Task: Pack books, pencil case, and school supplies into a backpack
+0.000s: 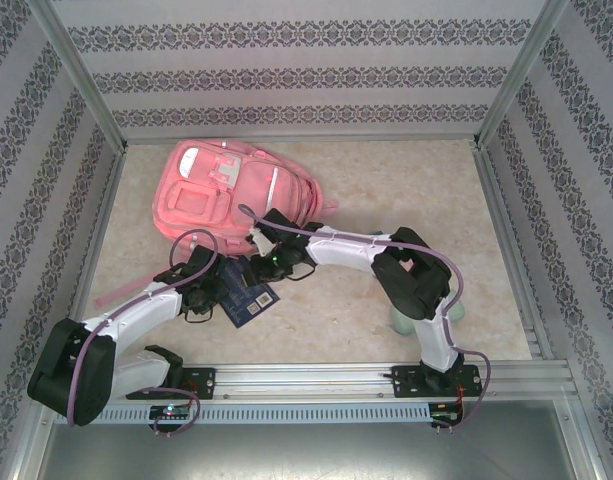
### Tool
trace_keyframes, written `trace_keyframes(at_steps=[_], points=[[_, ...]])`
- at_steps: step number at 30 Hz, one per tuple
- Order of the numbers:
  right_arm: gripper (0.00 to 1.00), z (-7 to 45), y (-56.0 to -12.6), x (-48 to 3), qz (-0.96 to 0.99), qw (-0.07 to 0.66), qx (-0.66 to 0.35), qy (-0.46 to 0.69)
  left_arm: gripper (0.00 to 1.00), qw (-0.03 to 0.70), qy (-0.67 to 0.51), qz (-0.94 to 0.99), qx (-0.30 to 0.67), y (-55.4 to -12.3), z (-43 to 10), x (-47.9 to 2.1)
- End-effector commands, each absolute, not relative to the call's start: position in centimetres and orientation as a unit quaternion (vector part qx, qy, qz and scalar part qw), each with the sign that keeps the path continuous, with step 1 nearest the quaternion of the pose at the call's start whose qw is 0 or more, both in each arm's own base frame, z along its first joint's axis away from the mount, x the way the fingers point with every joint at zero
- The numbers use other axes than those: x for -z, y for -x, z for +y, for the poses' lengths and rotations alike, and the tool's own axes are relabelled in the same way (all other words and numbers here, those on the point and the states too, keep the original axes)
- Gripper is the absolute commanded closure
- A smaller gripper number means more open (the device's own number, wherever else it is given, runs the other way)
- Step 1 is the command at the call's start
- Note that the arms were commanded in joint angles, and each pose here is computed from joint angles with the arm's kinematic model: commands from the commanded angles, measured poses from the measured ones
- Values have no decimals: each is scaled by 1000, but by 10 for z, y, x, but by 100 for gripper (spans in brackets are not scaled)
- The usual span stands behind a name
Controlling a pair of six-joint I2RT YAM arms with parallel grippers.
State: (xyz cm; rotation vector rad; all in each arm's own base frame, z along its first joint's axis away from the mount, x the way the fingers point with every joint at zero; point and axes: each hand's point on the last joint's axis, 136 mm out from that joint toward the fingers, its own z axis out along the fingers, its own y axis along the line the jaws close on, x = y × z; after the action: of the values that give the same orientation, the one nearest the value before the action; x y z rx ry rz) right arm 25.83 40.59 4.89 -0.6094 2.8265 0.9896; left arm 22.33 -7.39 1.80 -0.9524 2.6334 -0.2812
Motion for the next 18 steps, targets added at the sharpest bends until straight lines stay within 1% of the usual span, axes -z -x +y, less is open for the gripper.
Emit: trace_keyframes(at_steps=[1,8,12,14,18], points=[[64,371,-267,-22,949,52,-247,187,72,132,318,935,86,-207,-73,-8],[62,376,-254,3,950,21,-239,201,72,131,320,934,88,-207,-73,-7],[61,373,-246,19,958,23,-180,223,72,131,320,934,88,-206,-73,-8],[61,374,-243,22,959,17,-178,221,72,132,320,934,88,-206,-73,-8],[57,364,-249,20,967,40,-131,214,72,131,320,934,86,-205,-73,-7]])
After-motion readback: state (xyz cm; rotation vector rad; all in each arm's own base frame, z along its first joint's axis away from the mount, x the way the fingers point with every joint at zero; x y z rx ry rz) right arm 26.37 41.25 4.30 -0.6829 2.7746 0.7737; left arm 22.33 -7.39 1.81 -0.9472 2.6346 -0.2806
